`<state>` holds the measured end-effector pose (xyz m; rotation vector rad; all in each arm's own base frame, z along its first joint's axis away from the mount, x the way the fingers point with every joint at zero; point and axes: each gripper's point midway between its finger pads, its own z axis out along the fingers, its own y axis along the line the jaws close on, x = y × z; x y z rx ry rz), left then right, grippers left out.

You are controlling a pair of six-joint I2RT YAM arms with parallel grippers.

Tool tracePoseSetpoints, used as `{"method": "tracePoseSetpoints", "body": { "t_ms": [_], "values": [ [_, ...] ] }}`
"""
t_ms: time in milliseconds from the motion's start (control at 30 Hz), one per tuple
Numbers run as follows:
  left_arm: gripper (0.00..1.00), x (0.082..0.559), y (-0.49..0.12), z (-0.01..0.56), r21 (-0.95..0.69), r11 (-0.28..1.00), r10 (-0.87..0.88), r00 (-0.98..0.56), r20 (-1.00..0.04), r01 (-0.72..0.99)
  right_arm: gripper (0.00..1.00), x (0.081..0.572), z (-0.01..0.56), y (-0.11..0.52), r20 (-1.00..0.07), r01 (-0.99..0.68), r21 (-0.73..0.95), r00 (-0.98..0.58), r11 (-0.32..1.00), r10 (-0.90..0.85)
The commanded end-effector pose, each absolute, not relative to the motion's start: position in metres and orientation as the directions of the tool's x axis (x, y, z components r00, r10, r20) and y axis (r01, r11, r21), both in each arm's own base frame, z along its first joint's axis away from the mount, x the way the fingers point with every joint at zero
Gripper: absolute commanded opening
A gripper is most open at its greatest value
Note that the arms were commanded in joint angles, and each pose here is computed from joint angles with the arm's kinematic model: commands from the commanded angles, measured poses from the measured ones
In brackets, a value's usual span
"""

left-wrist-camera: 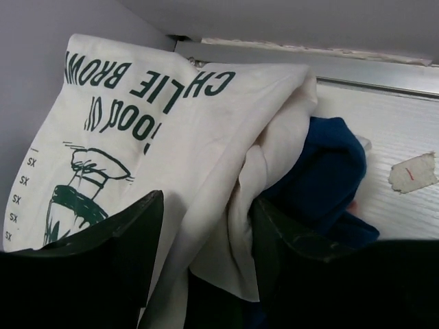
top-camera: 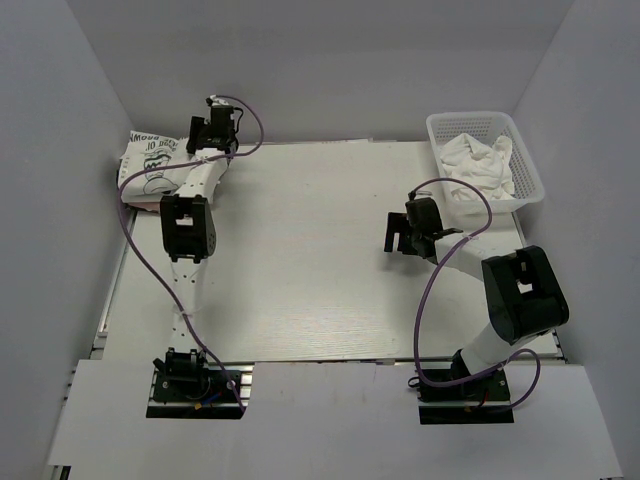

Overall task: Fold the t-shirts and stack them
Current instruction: Smooth out wrinkles on the folded tshirt

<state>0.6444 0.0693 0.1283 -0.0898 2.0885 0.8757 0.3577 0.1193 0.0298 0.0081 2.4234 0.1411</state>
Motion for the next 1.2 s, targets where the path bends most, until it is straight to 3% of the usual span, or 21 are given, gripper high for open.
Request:
{"method": "tracePoseSetpoints", "body": {
  "t_ms": [0,100,267,533,767,867,1067,1167],
  "values": [
    [0.62,0.637,0.091,0.187,0.503,0.733,0.197,-0.565,-0.801,-0.457,0.90,0.368,0.042,0.127,-0.676,-0.044,0.125,-0.735,0.991,0.052],
    [0.62,0.636,0.088,0.168,0.499,0.773,0.197,-0.601,-0.775,-0.391,0.90,0.368,0.044,0.126,-0.679,-0.043,0.128,-0.732,0.991,0.056],
    [0.50,0.625,0.104,0.168,0.478,0.770,0.147,-0.612,-0.777,-0.423,0.90,0.368,0.045,0.126,-0.683,-0.044,0.130,-0.728,0.991,0.057],
    [0.40,0.610,0.117,0.223,0.457,0.731,0.134,-0.550,-0.824,-0.507,0.90,0.367,0.044,0.130,-0.678,-0.057,0.138,-0.733,0.989,0.053],
    [0.07,0.607,0.109,0.236,0.483,0.729,0.183,-0.542,-0.820,-0.485,0.90,0.367,0.045,0.131,-0.678,-0.058,0.144,-0.733,0.988,0.056],
    [0.00,0.607,0.104,0.212,0.522,0.728,0.207,-0.584,-0.785,-0.445,0.90,0.368,0.046,0.130,-0.679,-0.056,0.143,-0.732,0.988,0.057],
    [0.00,0.607,0.088,0.148,0.571,0.752,0.236,-0.675,-0.699,-0.329,0.90,0.370,0.047,0.130,-0.681,-0.054,0.139,-0.730,0.989,0.056],
    [0.17,0.605,0.068,0.115,0.576,0.787,0.282,-0.700,-0.657,-0.224,0.90,0.370,0.046,0.131,-0.679,-0.057,0.142,-0.732,0.988,0.056]
  ]
}}
